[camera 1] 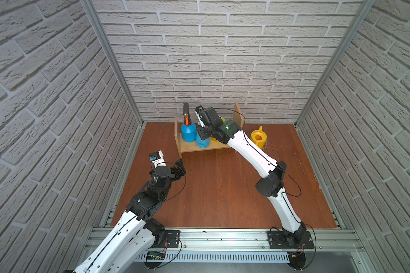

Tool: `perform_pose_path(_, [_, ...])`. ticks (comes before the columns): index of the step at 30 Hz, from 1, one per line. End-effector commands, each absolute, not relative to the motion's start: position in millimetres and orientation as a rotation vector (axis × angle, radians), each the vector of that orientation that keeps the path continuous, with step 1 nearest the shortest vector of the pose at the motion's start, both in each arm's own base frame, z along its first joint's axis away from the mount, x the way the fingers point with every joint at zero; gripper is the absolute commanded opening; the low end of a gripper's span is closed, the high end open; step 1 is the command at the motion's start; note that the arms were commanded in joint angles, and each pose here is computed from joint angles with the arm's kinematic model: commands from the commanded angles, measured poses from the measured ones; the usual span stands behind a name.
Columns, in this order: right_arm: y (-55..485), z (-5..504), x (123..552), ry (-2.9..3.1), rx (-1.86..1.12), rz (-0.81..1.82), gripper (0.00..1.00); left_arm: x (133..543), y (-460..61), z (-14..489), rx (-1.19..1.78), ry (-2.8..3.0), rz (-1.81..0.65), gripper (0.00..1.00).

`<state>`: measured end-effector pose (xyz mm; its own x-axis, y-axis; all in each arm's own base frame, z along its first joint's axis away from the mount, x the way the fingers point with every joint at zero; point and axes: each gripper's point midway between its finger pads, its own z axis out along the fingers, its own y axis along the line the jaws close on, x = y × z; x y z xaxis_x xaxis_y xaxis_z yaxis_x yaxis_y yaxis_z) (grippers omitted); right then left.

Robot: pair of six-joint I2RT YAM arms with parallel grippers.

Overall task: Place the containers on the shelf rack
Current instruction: 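Place the container on the shelf.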

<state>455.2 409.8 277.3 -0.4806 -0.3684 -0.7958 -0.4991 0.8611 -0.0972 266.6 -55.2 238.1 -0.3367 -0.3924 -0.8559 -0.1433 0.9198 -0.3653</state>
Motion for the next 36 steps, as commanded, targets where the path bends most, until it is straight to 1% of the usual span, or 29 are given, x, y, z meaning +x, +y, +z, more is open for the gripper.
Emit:
perform_pose_path(1, [410, 295, 468, 2.063, -0.585, 0.198, 0.06, 270, -55, 250, -0.391, 1.871, -0.282, 0.98])
perform_pose_path(5, [412, 286, 470, 2.072, -0.592, 0.189, 0.12, 270, -55, 249, -0.391, 1.874, -0.281, 0.98])
perform_pose_path(13, [415, 283, 471, 2.071, -0.607, 0.198, 0.37, 270, -54, 250, -0.391, 1.87, -0.277, 0.98])
perform_pose_path(15, [415, 287, 470, 2.065, -0.61, 0.204, 0.44, 270, -54, 250, -0.392, 1.869, -0.276, 0.98])
perform_pose_path(20, [413, 301, 467, 2.045, -0.608, 0.218, 0.52, 270, -54, 251, -0.39, 1.867, -0.278, 0.98])
perform_pose_path(26, [408, 322, 459, 2.024, -0.6, 0.247, 0.67, 270, -54, 253, -0.389, 1.862, -0.283, 0.98])
perform_pose_path(32, [405, 349, 442, 1.998, -0.608, 0.306, 0.75, 268, -54, 255, -0.39, 1.856, -0.285, 0.98])
perform_pose_path(36, [404, 372, 423, 1.977, -0.633, 0.378, 0.76, 268, -54, 256, -0.389, 1.852, -0.29, 0.98])
